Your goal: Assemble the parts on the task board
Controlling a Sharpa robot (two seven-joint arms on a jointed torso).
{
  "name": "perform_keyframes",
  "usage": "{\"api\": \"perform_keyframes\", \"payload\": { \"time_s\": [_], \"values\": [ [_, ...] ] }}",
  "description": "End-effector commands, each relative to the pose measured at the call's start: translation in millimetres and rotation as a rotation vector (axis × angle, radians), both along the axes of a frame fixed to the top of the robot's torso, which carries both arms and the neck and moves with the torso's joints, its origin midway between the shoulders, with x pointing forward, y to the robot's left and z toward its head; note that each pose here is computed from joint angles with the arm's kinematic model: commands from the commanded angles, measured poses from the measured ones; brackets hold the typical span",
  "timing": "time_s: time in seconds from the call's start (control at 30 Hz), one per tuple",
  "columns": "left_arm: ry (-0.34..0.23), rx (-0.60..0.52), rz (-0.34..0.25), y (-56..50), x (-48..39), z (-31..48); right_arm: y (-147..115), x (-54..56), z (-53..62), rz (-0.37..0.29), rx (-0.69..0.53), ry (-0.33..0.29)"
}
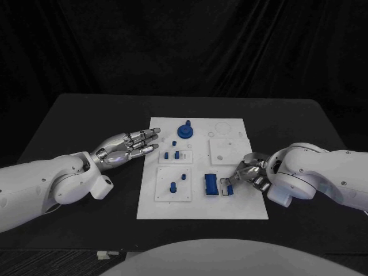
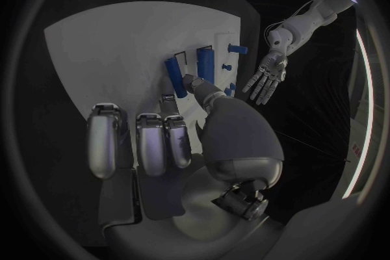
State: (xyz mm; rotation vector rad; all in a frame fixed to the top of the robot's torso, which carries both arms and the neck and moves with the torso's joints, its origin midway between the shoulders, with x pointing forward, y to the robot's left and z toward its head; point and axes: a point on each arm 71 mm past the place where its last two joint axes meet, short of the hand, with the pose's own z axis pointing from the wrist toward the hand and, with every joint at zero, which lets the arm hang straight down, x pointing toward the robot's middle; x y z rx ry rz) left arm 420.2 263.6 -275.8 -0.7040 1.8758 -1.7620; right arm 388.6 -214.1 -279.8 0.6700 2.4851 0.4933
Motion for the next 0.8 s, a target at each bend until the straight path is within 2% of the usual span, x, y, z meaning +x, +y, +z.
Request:
{"api": "perform_keyframes", "payload": {
  "time_s": [0.03,0.8],
  "values": [
    [0.005,-0.018,-0.011,-2.1,-0.8,0.2,1.2,-2.5,-2.5,0.019,-0.016,0.025],
    [0.012,-0.016,-0.018,-3.5,-0.6,-1.1,6.5,-1.4,-3.7,0.038,-0.018,0.032]
  ]
}}
